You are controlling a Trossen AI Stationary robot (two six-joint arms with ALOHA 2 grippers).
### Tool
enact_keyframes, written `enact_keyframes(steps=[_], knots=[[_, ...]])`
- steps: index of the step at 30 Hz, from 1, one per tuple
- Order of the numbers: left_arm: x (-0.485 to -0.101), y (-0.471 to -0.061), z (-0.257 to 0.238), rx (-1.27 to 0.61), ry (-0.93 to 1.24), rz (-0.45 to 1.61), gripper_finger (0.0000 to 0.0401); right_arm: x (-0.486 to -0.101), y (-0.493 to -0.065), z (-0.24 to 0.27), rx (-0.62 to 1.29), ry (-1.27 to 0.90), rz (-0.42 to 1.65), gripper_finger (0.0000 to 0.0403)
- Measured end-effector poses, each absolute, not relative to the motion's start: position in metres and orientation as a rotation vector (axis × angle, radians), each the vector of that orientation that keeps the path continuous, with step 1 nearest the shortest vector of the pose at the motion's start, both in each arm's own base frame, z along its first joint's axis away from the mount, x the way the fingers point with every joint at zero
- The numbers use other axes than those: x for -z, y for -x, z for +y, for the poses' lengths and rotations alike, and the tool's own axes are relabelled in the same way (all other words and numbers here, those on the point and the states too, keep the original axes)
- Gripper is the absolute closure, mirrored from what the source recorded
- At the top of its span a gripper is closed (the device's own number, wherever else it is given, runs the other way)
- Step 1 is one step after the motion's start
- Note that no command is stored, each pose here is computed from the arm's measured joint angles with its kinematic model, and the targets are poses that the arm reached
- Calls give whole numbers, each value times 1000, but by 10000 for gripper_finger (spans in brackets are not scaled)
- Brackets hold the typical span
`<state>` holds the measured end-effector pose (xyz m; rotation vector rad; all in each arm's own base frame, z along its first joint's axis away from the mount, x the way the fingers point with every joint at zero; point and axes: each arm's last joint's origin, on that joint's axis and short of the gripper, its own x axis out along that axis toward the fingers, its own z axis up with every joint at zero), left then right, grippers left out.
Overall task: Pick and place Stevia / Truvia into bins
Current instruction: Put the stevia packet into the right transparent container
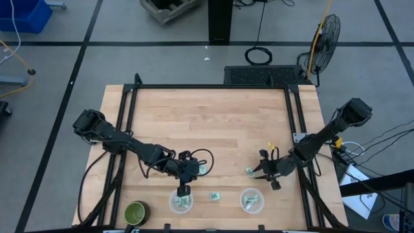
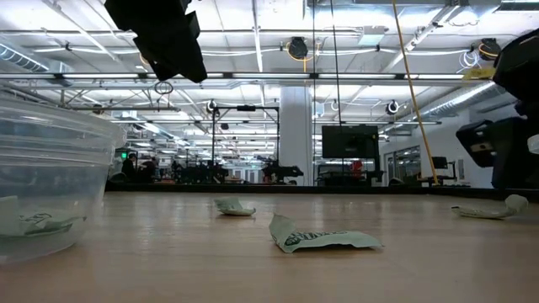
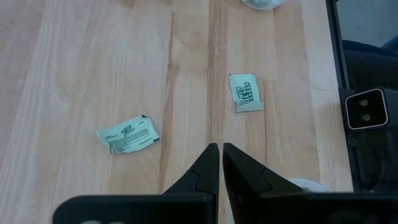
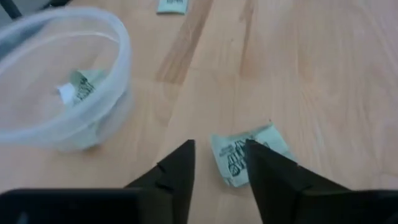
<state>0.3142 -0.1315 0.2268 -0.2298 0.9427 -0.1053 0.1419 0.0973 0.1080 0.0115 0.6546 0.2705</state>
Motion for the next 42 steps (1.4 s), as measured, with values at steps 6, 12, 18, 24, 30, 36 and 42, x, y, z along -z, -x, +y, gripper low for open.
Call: enact_keyframes(steps=[6, 12, 18, 24, 30, 36, 42], knots=[[-227, -314, -131, 105, 230, 943, 375, -97, -142, 97, -257, 22, 716, 233], [-227, -314, -131, 108, 224, 942, 375, -92, -145, 100, -259, 31, 710, 253], [-227, -314, -131, 108, 224, 942, 375, -90, -146, 100, -258, 33, 711, 321], [-227, -314, -131, 108, 224, 942, 375, -94, -150, 101, -218, 4, 640, 381], [-227, -314, -131, 107, 225, 942, 375, -95, -151, 102, -217, -10, 632, 401], [-227, -314, -131, 106, 227, 942, 375, -97, -151, 102, -223, -13, 614, 402], [-227, -314, -131, 106, 227, 942, 375, -98, -152, 103, -228, -22, 599, 402]])
